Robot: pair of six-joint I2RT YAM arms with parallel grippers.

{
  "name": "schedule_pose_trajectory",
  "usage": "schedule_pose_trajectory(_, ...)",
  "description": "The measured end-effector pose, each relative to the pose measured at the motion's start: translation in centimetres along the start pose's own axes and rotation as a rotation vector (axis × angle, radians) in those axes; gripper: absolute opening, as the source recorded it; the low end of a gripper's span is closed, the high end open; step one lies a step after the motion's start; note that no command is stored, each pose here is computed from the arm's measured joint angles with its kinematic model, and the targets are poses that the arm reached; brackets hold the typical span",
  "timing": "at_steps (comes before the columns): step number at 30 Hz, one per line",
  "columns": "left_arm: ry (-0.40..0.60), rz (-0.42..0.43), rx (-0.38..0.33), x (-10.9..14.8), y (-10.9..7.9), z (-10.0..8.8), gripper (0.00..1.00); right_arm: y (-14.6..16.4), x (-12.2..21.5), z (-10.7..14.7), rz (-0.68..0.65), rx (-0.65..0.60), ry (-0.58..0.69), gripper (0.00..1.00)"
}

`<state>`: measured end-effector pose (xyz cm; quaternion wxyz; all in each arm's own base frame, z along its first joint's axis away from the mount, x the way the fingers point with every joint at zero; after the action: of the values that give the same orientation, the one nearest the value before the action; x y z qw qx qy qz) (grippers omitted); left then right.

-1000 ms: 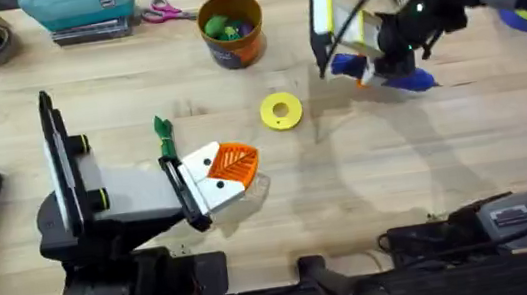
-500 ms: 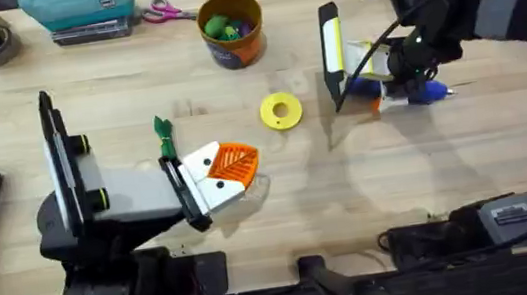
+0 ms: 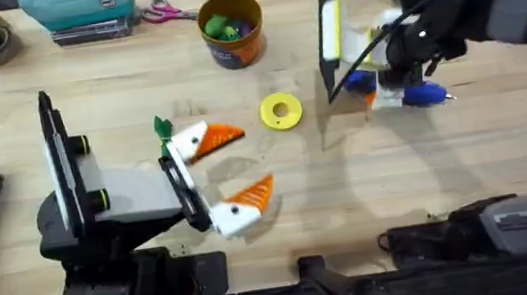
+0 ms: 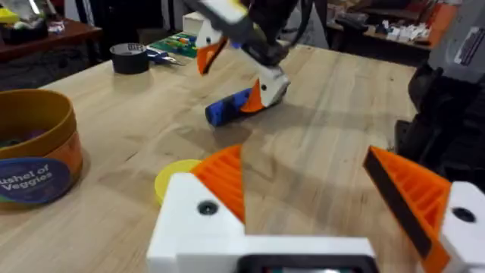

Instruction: Pick up the gripper from the table and insert it into the empty holder that is missing its gripper. Then pick up a screw, insert it into the mounting hole, and use the screwdriver to tighten it. Finally, clean up the table by picking up the vegetable and placing it into the bucket.

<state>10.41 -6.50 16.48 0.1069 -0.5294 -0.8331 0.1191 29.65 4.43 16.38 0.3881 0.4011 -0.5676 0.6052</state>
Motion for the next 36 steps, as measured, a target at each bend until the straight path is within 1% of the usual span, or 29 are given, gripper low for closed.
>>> schedule_pose_trajectory(1, 0.0, 0.0, 0.003, 0.0, 0.0, 0.0, 0.938, -0.2, 0.9, -0.1, 0.034, -0.031, -0.014, 0.997)
schedule_pose_trajectory(2, 0.0, 0.0, 0.003, 0.0, 0.0, 0.0, 0.974, -0.4, 1.7, -0.2, 0.062, -0.06, -0.029, 0.996)
schedule_pose_trajectory(7, -0.001, -0.002, 0.001, 0.0, 0.0, 0.0, 0.985, -1.5, 6.1, -0.4, 0.222, -0.244, -0.129, 0.996)
schedule_pose_trajectory(9, -0.012, -0.018, 0.004, 0.0, 0.1, -0.2, 0.985, -1.9, 7.9, -0.5, 0.291, -0.334, -0.178, 0.996)
schedule_pose_trajectory(13, -0.059, -0.081, 0.029, 0.0, 0.5, -0.9, 0.985, -2.0, 10.7, -0.4, 0.382, -0.475, -0.257, 0.996)
schedule_pose_trajectory(17, -0.065, -0.151, 0.092, 0.2, 0.6, -1.5, 0.985, -1.4, 13.7, -0.1, 0.455, -0.611, -0.333, 0.996)
schedule_pose_trajectory(21, -0.037, -0.234, 0.136, 0.7, -0.3, -4.0, 0.985, -0.6, 16.2, 0.1, 0.514, -0.73, -0.411, 0.997)
schedule_pose_trajectory(24, 0.025, -0.329, 0.179, 1.2, -0.8, -6.3, 0.985, 0.2, 18.1, 0.3, 0.553, -0.817, -0.471, 0.996)
schedule_pose_trajectory(26, 0.071, -0.395, 0.207, 1.4, -0.9, -7.6, 0.985, 0.6, 18.9, 0.4, 0.569, -0.861, -0.502, 0.996)
schedule_pose_trajectory(31, 0.205, -0.573, 0.292, 1.8, -0.3, -11.2, 0.985, 1.9, 20.5, 0.7, 0.587, -0.937, -0.558, 0.995)
schedule_pose_trajectory(36, 0.317, -0.72, 0.353, 2.1, 0.6, -14.4, 0.985, 2.4, 21.2, 0.8, 0.596, -0.961, -0.582, 0.996)
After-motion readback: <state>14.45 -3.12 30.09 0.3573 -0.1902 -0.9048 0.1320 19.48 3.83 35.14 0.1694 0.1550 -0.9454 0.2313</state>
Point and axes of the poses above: each hand's point on the last joint's axis, 136 mm out from that joint toward the fingers, its own x axis back along the fingers, its own y axis along the line the jaws close on, z = x × y, the point moved 10 cm from there along x, back along the fingers, and after that the axes turned 14 degrees about x, right-handed, at the moved point
